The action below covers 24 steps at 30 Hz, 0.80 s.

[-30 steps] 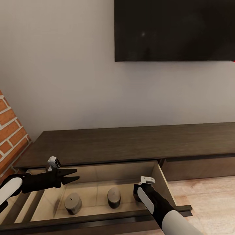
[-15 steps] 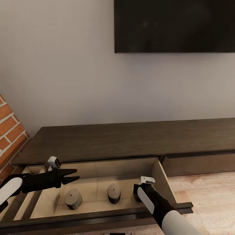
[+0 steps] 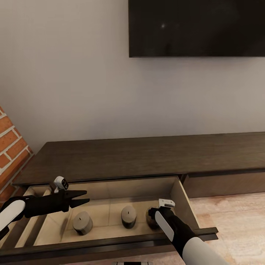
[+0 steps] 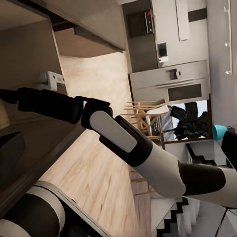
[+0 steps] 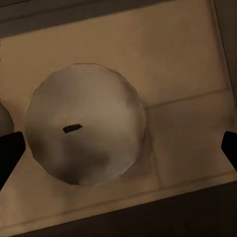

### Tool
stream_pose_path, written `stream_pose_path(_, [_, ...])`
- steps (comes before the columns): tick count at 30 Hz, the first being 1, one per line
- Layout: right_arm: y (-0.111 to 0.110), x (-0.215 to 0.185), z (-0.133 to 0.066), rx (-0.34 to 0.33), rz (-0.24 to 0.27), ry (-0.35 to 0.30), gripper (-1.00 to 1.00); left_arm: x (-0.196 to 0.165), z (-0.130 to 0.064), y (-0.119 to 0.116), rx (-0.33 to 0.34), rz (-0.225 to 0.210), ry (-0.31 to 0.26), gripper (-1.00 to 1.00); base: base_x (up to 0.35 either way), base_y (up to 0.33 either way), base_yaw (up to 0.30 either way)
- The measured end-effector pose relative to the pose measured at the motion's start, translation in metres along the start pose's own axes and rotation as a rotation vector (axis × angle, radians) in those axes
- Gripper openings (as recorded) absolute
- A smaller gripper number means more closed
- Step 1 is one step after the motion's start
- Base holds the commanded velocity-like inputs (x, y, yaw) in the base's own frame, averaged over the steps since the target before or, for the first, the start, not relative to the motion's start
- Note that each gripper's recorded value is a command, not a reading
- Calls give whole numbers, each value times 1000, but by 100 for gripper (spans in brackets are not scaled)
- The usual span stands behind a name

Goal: Place each of the two pumpkins and all three candles from the living room inside a cabinet in the living room (use any cabinet), then make sure every cabinet is closed, and position the cauldron so it is next to a table in the living room.

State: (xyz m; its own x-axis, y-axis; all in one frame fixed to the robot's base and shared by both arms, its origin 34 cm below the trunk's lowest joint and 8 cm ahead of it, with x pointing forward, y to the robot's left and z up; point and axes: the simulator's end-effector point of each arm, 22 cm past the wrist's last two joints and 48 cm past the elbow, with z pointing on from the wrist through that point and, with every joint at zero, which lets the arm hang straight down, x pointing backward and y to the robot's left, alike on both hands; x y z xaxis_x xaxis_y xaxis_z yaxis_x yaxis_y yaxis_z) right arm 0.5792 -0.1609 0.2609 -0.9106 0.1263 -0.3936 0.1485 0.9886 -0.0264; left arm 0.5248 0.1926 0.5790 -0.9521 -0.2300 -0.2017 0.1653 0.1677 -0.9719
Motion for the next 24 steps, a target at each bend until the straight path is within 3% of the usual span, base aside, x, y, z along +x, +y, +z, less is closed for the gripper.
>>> stream_pose_path(5, [0,0,0,0,0,0,100,0,0,0,-1,-1,-1,100,0,0,0])
stream_pose_path(24, [6,-35,-34,-27,0,-74,100,-4,-10,-28,0,58,-26,100,-9,0,0])
